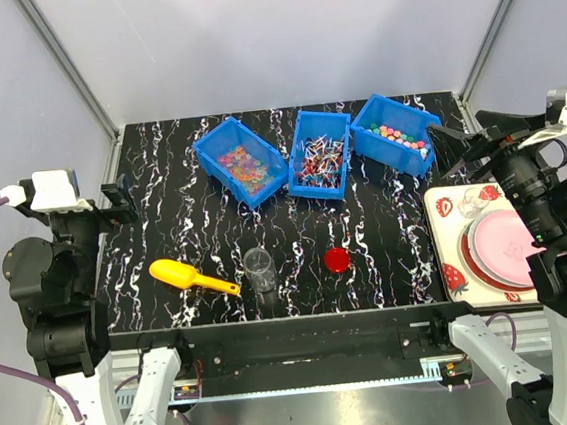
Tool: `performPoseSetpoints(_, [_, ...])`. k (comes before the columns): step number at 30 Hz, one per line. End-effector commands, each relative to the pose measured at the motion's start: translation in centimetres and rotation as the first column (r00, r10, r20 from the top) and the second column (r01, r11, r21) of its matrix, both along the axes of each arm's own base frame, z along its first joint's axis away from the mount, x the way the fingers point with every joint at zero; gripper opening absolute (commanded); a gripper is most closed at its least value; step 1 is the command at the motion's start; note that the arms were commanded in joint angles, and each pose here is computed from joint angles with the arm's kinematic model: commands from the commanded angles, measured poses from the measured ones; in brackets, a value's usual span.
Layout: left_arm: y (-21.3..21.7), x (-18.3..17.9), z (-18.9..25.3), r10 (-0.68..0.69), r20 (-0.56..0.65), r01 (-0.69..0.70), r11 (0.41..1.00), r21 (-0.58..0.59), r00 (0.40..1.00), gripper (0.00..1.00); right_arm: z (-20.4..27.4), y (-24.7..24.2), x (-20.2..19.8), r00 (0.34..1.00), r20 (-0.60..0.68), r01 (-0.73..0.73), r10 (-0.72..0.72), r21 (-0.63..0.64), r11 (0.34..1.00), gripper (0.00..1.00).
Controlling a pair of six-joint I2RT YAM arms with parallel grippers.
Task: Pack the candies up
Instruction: Move the storage box to the center of the board.
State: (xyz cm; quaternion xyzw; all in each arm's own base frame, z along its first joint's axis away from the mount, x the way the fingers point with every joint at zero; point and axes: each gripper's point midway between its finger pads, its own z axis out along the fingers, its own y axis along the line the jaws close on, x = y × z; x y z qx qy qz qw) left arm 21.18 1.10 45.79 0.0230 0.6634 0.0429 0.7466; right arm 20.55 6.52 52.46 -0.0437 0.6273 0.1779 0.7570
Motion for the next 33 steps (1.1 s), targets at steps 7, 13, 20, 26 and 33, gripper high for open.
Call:
performPoseSetpoints(7, [-0.5,-0.6,1.1,-0.027,0.042,0.028,1.000,-0.014,0.999,0.99,0.6,0.1,-0.4,0.999,0.034,-0.010,0.009,0.003,1.000,1.00])
performPoseSetpoints(13, [-1.0,-0.6,1.0,-0.054,0.038,0.054,0.999,-0.005,0.998,0.99,0.4,0.2,-0.3,0.999,0.032,-0.017,0.017,-0.007,1.000,1.00])
performPoseSetpoints(20, [-3.3,0.4,-1.0,-0.201,-0.040,0.204,0.975,0.093,0.979,0.99,-3.1,4.7,-0.7,0.956,-0.005,-0.285,0.293,-0.240,0.928,1.00])
performPoseSetpoints(26, [-2.6,3.1,-1.8,-0.179,-0.136,0.191,0.978,0.078,0.974,0.99,-6.5,5.5,1.9,0.945,-0.087,-0.328,0.317,-0.299,0.896,1.00])
performPoseSetpoints(33, [-1.9,9.0,-5.5,-0.166,-0.313,0.174,0.985,-0.004,0.935,0.99,-12.0,4.9,5.4,0.950,-0.175,-0.304,0.257,-0.341,0.890,1.00])
